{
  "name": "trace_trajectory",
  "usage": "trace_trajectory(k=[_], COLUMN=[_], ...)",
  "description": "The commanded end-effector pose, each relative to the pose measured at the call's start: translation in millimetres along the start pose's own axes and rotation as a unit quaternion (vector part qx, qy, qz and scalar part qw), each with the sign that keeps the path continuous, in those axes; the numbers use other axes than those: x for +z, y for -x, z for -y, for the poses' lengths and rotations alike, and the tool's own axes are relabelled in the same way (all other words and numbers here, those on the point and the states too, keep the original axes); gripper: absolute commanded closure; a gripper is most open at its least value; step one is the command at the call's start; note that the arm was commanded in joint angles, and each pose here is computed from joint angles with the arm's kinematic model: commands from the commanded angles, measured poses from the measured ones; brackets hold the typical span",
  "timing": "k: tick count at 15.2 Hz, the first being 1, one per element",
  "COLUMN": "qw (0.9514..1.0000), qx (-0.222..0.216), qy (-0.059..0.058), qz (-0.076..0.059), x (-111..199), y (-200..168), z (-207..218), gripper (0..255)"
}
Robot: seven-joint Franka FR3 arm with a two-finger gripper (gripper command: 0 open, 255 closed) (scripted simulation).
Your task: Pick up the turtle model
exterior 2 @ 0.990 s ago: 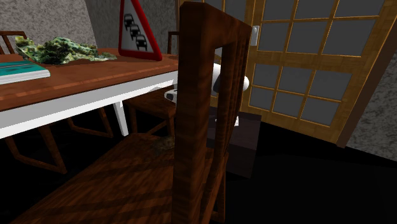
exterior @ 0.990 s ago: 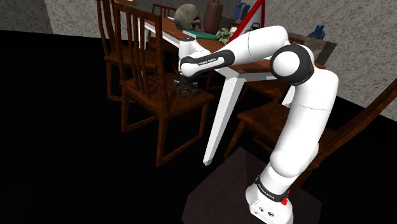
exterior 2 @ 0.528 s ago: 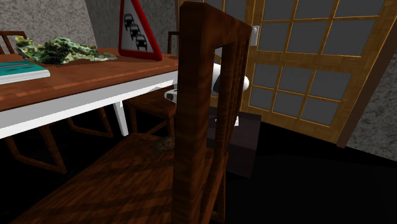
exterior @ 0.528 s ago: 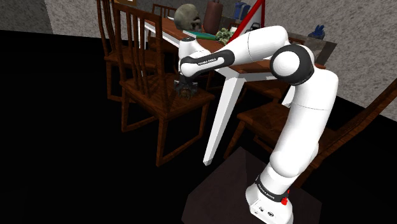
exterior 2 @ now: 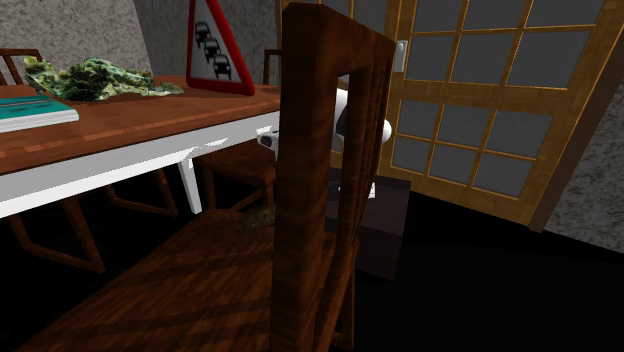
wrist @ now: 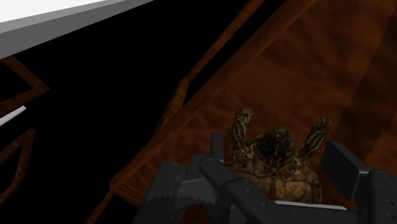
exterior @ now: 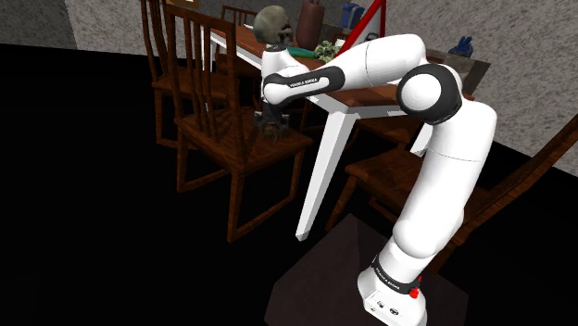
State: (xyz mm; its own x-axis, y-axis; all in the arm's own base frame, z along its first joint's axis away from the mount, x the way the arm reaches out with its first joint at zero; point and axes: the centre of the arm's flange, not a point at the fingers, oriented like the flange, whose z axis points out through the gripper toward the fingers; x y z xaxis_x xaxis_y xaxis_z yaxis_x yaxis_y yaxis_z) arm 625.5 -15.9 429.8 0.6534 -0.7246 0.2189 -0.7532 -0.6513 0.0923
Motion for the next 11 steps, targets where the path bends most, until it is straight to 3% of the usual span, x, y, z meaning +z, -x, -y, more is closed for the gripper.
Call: trace_trajectory(k=[1,11], qw=[1.0,1.0], qx=[0.0,0.0], qy=[0.0,0.0], qz=[0.0,0.0], x=[-10.9,-52.7], y=[-2.4,-11.8], z=[-0.6,-4.6], gripper=[255,255])
